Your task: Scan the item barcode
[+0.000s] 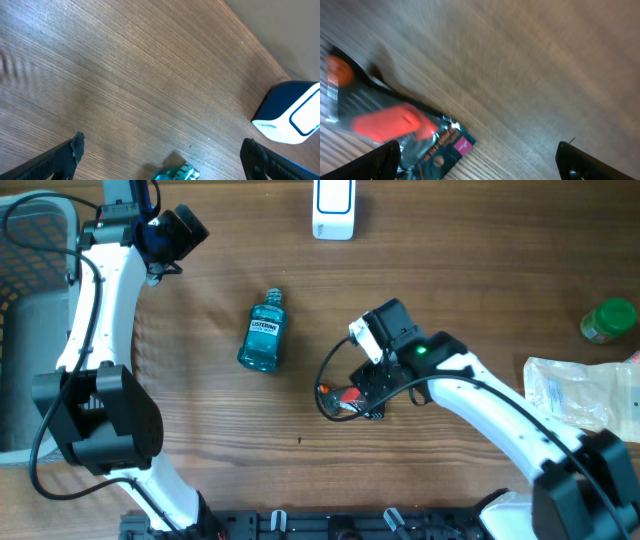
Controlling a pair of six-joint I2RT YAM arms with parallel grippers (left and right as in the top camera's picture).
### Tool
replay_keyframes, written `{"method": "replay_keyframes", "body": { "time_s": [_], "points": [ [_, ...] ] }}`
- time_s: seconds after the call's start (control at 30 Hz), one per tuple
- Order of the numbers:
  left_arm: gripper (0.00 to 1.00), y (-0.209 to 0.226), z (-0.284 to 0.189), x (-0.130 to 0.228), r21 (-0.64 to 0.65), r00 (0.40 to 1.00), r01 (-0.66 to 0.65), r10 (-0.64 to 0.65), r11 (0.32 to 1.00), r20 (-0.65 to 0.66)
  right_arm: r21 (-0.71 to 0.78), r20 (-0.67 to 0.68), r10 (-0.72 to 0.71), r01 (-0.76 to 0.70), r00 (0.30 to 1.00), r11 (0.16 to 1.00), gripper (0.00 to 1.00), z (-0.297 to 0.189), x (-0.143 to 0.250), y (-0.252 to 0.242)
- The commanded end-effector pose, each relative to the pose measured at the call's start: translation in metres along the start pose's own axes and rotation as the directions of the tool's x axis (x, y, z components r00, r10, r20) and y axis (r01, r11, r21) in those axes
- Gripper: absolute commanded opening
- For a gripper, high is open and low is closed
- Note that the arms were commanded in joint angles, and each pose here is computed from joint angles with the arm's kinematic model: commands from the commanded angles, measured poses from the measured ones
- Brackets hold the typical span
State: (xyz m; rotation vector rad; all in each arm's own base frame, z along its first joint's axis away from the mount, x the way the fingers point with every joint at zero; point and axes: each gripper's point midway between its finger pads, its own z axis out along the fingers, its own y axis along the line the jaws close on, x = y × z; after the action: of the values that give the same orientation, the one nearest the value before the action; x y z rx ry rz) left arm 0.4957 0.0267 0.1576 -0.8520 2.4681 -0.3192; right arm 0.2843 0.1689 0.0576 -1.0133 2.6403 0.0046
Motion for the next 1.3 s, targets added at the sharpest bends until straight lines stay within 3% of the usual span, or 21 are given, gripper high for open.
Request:
{"method": "replay_keyframes", "body": {
  "time_s": [0.0,0.17,0.3,0.4,0.47,0.53,0.7,0.73,0.8,0.9,1.03,1.17,1.27],
  "points": [
    [1.00,-0.003,-0.006,-0.005,0.019,1.000,-0.008,0.007,1.000,0.016,0.018,-0.024,-0.032,0.033,0.999,0.999,1.00,0.002,0.003,0.011],
    [1.00,-0.012,-0.005,0.009,0.060,0.998,-0.045,0.047,0.997,-0.038,0.160,-0.064,0.012,-0.002,0.998,0.987,1.00,-0.014,0.015,0.020],
    [1.00,-0.046,-0.008,0.044,0.192,0.968,-0.192,0.218,0.962,-0.123,0.198,0.068,0.170,-0.180,0.983,0.964,1.00,-0.034,0.000,0.016],
    [1.00,-0.062,-0.009,0.078,0.226,0.897,-0.374,0.413,0.900,-0.161,0.175,0.200,0.238,-0.274,0.950,0.946,1.00,-0.056,-0.020,0.002],
    [1.00,-0.070,-0.011,0.107,0.259,0.812,-0.500,0.552,0.826,-0.192,0.161,0.294,0.280,-0.337,0.914,0.928,1.00,-0.078,-0.031,-0.015],
    [1.00,-0.073,-0.016,0.142,0.276,0.678,-0.640,0.696,0.717,-0.235,0.168,0.382,0.324,-0.410,0.865,0.897,1.00,-0.107,-0.035,-0.039],
    [1.00,-0.056,-0.025,0.186,0.150,0.464,-0.828,0.811,0.540,-0.356,0.172,0.568,0.400,-0.579,0.719,0.797,1.00,-0.174,-0.022,-0.102],
    [1.00,-0.053,-0.029,0.195,0.137,0.402,-0.867,0.834,0.480,-0.379,0.168,0.602,0.416,-0.617,0.682,0.769,1.00,-0.186,-0.017,-0.114],
    [1.00,-0.049,-0.038,0.212,0.152,0.221,-0.940,0.884,0.306,-0.412,0.146,0.664,0.440,-0.683,0.604,0.716,1.00,-0.209,-0.005,-0.136],
    [1.00,-0.050,-0.045,0.215,0.059,0.093,-0.990,0.894,0.132,-0.437,0.103,0.697,0.464,-0.717,0.546,0.689,1.00,-0.222,0.004,-0.151],
    [1.00,-0.078,-0.046,0.209,-0.076,-0.067,-0.992,0.920,-0.104,-0.385,0.080,0.678,0.495,-0.724,0.543,0.685,1.00,-0.215,0.007,-0.158],
    [1.00,-0.115,-0.036,0.233,-0.021,-0.195,-0.978,0.945,-0.208,-0.263,0.113,0.624,0.508,-0.712,0.594,0.693,1.00,-0.193,0.008,-0.161],
    [0.97,-0.102,-0.038,0.257,0.055,-0.276,-0.960,0.908,-0.273,-0.317,0.106,0.572,0.532,-0.699,0.625,0.707,1.00,-0.172,0.005,-0.159]
  ]
}}
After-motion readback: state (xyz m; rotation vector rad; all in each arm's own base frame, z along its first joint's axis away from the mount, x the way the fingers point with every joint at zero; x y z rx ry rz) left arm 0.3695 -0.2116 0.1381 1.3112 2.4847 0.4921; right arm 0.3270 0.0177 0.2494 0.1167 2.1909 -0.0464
